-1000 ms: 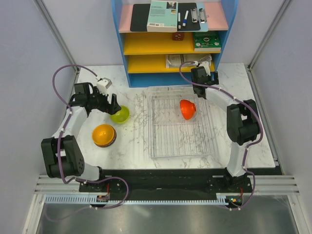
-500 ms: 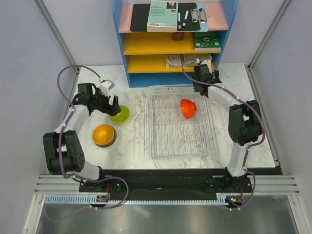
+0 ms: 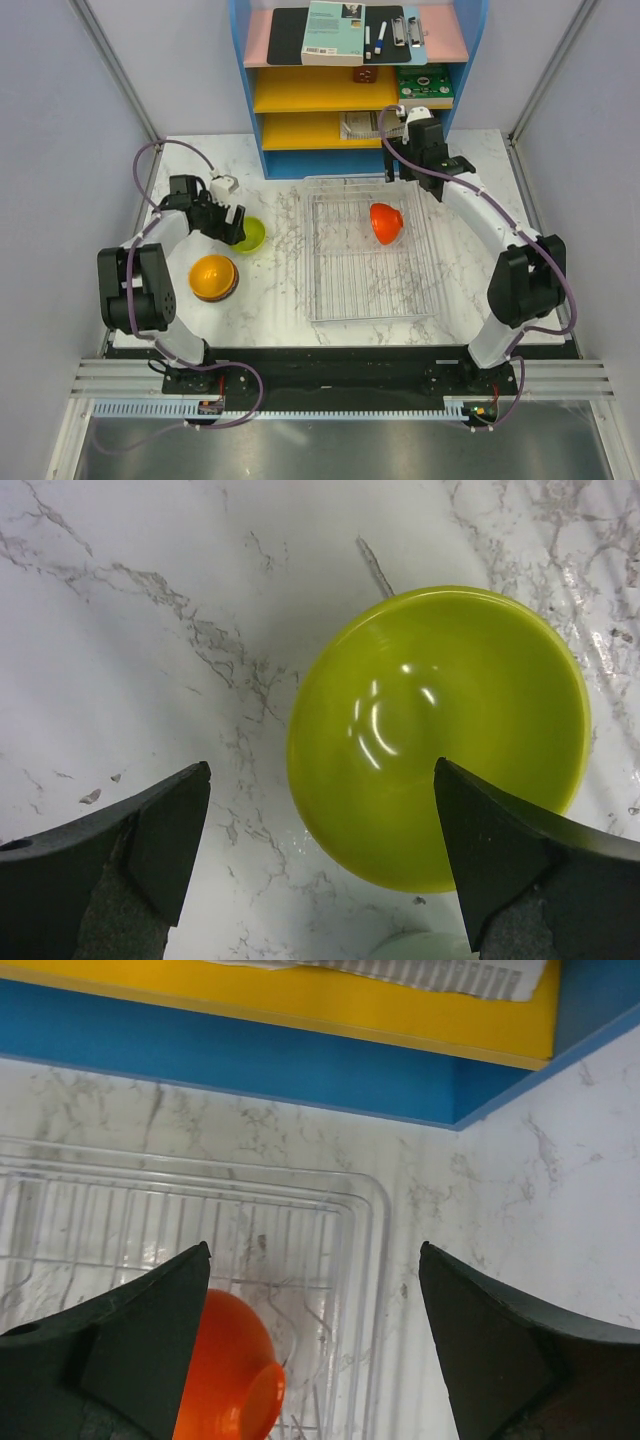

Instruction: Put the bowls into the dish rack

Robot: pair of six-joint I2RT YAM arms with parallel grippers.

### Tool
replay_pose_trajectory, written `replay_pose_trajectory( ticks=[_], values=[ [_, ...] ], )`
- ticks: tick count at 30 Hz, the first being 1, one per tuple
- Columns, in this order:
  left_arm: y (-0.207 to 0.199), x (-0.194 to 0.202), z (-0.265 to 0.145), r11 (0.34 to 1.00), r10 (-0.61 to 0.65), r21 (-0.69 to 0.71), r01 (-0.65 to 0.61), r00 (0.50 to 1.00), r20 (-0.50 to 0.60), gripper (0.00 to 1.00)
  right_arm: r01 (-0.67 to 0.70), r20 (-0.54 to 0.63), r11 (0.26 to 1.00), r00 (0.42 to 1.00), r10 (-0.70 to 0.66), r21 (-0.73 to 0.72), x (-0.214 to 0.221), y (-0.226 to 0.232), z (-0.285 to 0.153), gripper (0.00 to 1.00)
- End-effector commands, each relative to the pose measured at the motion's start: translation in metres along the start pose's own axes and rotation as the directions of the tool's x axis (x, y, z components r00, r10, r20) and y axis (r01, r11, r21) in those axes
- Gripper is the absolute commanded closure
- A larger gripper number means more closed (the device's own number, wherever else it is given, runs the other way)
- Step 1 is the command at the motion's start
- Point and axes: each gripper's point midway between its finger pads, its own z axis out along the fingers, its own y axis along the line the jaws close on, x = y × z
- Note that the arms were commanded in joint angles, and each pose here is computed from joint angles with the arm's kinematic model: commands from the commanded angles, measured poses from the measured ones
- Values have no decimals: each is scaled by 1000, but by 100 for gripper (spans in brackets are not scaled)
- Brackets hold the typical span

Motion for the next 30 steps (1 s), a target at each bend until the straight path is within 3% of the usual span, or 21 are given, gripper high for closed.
replay_pose_trajectory(
  ticks=[1,6,14,17,21,22,26,27,30],
  values=[
    [20,-14,6,996,64,-67,-64,998,5,7,34,59,988,998,-26,-150,-21,35,-40,7],
    [17,-6,17,996,75,-55,-76,997,-30,35,64,101,976,994,-44,-210,-32,49,-65,6],
    [13,-8,22,996,78,-35,-79,996,-37,97,100,85,945,993,-77,-311,-36,70,-81,4],
    [13,-22,18,997,77,-32,-77,997,-13,98,93,80,920,995,-68,-381,-36,82,-88,3],
    [8,-73,0,996,87,-15,-87,992,85,98,55,51,867,998,-34,-495,-32,103,-95,3],
    [2,-84,-5,997,81,8,-83,991,109,98,49,41,825,999,-31,-563,-30,116,-102,3],
    [-47,-138,-46,975,103,162,-154,952,288,98,-19,-27,705,1000,1,-709,-19,146,-114,3],
    [-78,-154,-58,955,137,204,-214,932,336,98,-39,-46,671,999,8,-741,-15,153,-115,3],
    [-135,-161,-73,891,176,321,-321,896,407,98,-61,-72,554,997,2,-830,-5,172,-124,2]
  ],
)
